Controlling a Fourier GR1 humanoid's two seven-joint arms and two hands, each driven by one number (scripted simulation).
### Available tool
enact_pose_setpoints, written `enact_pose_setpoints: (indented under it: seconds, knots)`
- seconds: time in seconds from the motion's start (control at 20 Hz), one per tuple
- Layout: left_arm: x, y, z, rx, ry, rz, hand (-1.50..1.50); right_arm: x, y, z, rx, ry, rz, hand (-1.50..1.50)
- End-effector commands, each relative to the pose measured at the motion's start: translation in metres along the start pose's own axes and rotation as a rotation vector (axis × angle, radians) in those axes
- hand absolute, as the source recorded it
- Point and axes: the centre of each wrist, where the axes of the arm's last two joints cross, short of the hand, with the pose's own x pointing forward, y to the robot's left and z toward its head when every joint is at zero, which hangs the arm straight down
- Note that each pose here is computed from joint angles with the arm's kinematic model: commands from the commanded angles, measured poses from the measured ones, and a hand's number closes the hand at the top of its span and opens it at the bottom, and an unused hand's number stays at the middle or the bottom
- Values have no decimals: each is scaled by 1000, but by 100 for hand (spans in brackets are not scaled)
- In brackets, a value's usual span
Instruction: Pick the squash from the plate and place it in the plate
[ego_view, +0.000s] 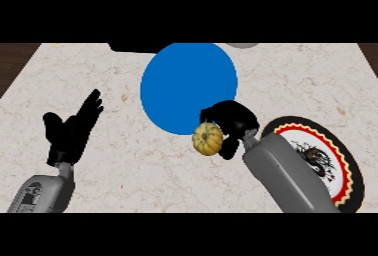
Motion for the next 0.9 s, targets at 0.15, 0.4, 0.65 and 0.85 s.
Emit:
enact_pose_setpoints:
  seconds: [0.15, 0.4, 0.65, 0.85]
  knots:
    - [7, 17, -8, 36, 0, -10, 0, 129, -7, 35, -454, -345, -15, 150]
    - [-5, 15, 1, 46, 23, 18, 0, 161, 9, 65, -735, -268, -50, 150]
    - [-6, 24, 6, 54, 22, -8, 0, 174, 12, 67, -780, -138, -180, 150]
    - [-8, 16, 3, 56, 10, 21, 0, 150, -14, 58, -817, -65, -222, 150]
